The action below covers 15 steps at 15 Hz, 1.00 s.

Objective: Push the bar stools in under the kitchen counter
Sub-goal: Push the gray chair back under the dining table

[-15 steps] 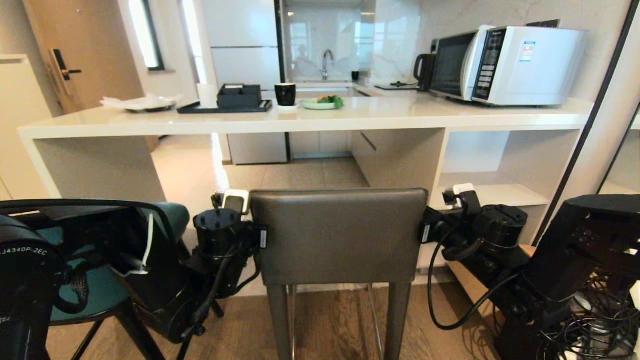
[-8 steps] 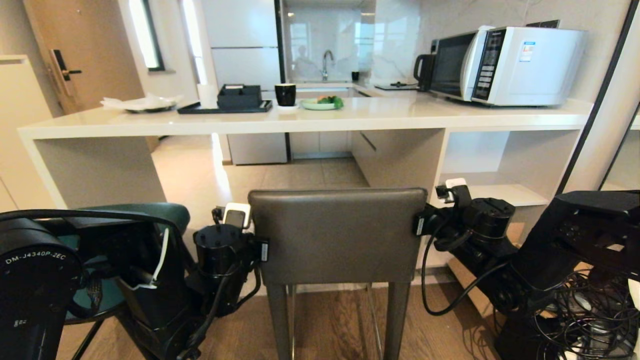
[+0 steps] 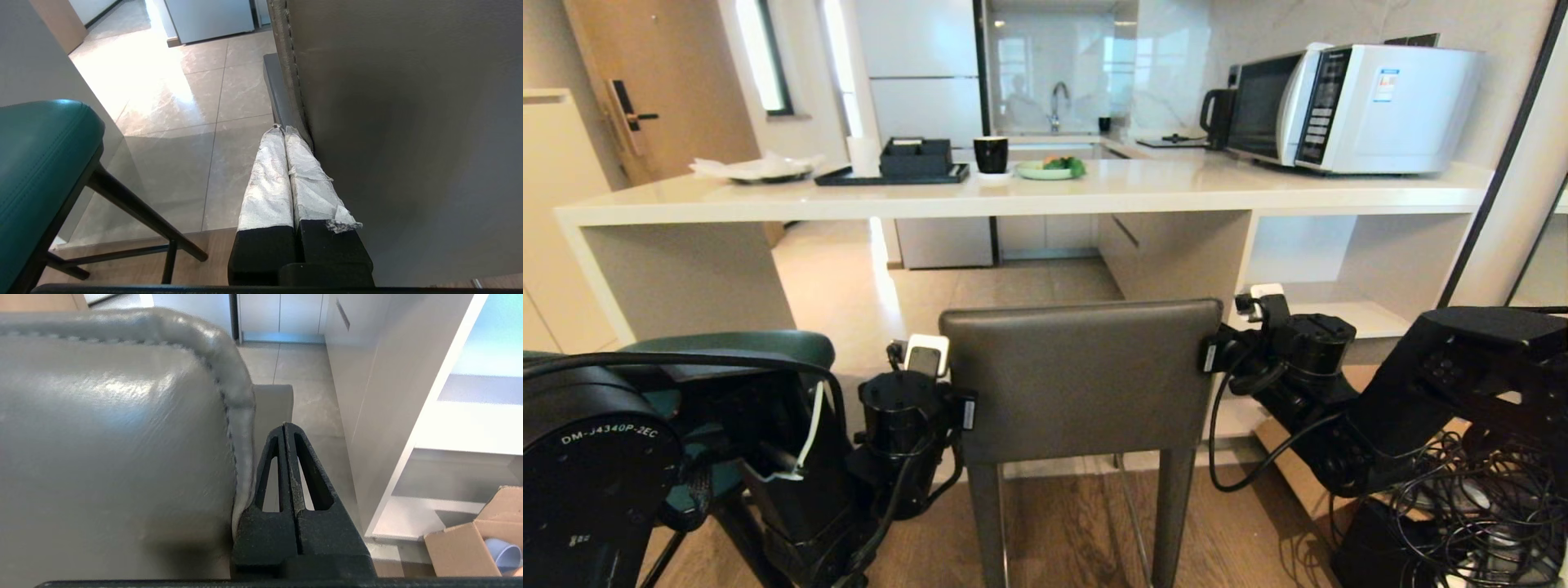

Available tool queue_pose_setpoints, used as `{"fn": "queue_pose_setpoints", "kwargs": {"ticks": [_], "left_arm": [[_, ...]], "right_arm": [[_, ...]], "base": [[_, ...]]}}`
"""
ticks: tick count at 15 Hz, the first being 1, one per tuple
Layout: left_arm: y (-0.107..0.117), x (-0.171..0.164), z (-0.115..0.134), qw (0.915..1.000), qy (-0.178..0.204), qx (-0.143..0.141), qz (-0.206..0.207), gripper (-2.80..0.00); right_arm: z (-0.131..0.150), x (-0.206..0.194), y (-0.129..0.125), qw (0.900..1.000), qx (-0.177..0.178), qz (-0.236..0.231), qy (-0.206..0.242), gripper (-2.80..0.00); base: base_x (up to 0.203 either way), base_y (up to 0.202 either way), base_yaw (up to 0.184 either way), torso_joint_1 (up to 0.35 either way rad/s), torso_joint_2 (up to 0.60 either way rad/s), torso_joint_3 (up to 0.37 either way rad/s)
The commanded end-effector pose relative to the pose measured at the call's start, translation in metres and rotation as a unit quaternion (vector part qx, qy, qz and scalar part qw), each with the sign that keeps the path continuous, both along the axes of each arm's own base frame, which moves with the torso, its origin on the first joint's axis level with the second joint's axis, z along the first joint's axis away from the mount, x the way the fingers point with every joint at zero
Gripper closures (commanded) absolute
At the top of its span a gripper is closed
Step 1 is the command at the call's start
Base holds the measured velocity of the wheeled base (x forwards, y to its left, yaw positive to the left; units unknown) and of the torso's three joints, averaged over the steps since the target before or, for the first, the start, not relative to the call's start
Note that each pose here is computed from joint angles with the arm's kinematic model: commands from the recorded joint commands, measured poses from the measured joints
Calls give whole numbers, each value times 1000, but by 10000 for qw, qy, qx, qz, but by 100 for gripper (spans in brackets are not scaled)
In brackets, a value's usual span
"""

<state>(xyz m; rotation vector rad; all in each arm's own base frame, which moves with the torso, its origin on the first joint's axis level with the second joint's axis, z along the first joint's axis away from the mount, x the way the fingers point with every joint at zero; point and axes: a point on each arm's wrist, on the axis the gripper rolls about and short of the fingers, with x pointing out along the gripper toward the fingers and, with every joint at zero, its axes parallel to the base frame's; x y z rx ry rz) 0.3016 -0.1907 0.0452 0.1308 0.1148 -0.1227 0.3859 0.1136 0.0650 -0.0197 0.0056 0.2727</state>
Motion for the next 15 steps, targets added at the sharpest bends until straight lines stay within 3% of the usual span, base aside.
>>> {"fn": "queue_pose_setpoints", "kwargs": {"ticks": [1,9,15], "left_arm": [[0,7,-2,10000,-32,-9,28,0],[9,52,23,9988,-244,127,400,0],[11,44,16,9992,-99,199,335,0]], "right_arm": [[-17,0,-5,9999,-47,-53,131,0],[-34,-3,-10,9997,-78,-89,222,0],[-30,0,-9,9998,-60,-76,161,0]], "base": [[0,0,0,0,0,0],[0,0,0,0,0,0],[0,0,0,0,0,0]]}}
